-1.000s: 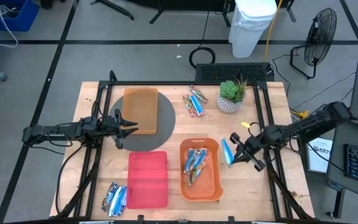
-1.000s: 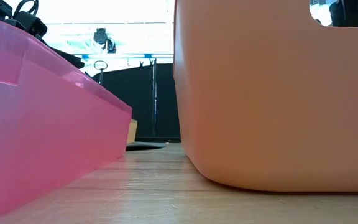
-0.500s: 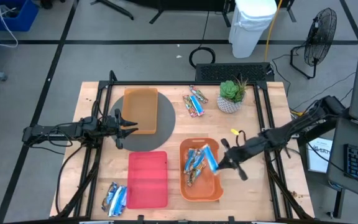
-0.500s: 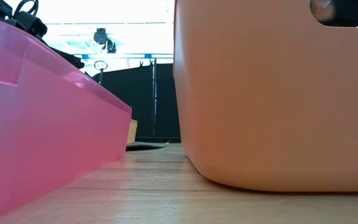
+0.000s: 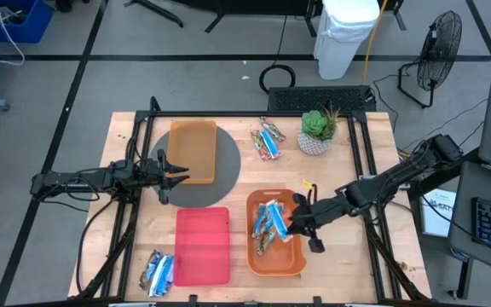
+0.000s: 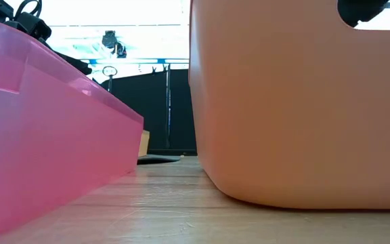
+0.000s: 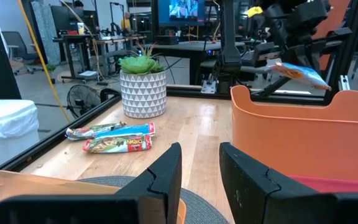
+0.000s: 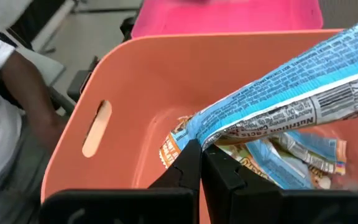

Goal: Pick and place Granola Bars by type
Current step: Put the yellow granola bar into the orange bin

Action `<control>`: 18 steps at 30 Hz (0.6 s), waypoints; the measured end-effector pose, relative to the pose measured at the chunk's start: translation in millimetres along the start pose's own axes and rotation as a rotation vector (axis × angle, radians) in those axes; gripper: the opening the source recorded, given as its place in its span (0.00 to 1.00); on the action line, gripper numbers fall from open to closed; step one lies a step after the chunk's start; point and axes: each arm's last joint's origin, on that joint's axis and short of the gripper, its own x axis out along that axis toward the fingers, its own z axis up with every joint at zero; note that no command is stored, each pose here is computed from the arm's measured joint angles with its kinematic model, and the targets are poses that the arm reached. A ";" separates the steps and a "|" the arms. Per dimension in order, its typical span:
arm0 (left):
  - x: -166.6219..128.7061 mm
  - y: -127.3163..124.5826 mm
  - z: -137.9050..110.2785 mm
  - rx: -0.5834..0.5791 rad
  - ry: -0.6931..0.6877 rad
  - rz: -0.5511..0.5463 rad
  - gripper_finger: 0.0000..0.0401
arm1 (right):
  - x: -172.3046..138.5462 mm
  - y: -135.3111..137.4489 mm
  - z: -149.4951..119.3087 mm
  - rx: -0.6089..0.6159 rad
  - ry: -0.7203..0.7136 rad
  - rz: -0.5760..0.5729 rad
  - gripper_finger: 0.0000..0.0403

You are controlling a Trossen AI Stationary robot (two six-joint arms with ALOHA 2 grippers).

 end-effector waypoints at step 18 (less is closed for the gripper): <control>0.0 0.0 -0.1 0.000 0.001 0.000 0.28 | 42.7 0.9 -4.1 0.167 0.306 -0.014 0.00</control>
